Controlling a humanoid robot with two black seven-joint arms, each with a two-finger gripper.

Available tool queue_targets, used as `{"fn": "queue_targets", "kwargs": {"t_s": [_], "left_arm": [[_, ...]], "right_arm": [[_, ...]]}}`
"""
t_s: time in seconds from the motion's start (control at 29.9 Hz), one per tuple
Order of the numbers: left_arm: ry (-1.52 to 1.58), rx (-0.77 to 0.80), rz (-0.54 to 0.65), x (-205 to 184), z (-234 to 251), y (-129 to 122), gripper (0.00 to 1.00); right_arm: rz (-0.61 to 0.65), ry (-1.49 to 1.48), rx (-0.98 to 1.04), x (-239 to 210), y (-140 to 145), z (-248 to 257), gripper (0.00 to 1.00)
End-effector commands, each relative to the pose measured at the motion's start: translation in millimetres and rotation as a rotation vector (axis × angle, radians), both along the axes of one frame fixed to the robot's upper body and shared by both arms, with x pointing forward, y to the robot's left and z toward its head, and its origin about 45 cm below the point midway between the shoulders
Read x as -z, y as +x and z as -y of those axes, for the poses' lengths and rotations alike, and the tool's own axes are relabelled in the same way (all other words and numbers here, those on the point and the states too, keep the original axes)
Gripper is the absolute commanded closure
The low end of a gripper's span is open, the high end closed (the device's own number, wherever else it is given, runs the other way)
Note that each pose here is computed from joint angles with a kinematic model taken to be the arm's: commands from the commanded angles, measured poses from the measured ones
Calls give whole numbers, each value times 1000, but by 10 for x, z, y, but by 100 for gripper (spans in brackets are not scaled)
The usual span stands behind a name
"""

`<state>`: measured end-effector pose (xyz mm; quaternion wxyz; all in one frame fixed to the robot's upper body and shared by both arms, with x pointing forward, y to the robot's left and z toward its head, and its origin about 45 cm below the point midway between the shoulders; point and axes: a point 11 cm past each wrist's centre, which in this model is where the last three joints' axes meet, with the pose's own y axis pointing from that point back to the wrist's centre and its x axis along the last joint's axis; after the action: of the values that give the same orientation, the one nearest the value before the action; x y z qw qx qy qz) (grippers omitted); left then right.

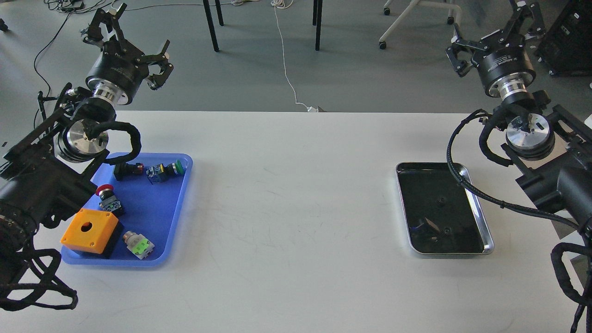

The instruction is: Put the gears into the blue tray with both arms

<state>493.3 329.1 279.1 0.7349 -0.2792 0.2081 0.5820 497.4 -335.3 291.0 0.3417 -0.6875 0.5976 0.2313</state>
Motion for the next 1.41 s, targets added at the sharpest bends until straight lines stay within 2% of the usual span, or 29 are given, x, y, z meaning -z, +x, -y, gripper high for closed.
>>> {"fn": "queue_targets", "kwargs": {"t_s": [0.0, 0.23, 0.43, 0.64, 0.8, 1.1, 1.37], "left_arm": [[10, 4, -2, 6, 9, -1, 2], [11, -5, -12, -2, -6, 9, 2], [23, -12, -13, -20, -52, 5, 2], [29, -14, -4, -39, -90, -4, 2], [42, -19, 2, -88, -167, -10, 2], [48, -39, 35, -229, -314, -35, 2], [41, -15, 54, -293, -236, -33, 2]], "right_arm": [[-14, -5, 13, 15, 3, 11, 1], [-2, -34, 15, -80, 15, 69, 1], [20, -313, -55, -486, 90, 115, 1], [58, -758, -260, -835, 180, -453, 1], [116, -1148, -441, -973, 113, -896, 1], [131, -1813, -828, -591, -303, -1227, 1], [158, -2351, -1136, 25, -606, -801, 2]]}}
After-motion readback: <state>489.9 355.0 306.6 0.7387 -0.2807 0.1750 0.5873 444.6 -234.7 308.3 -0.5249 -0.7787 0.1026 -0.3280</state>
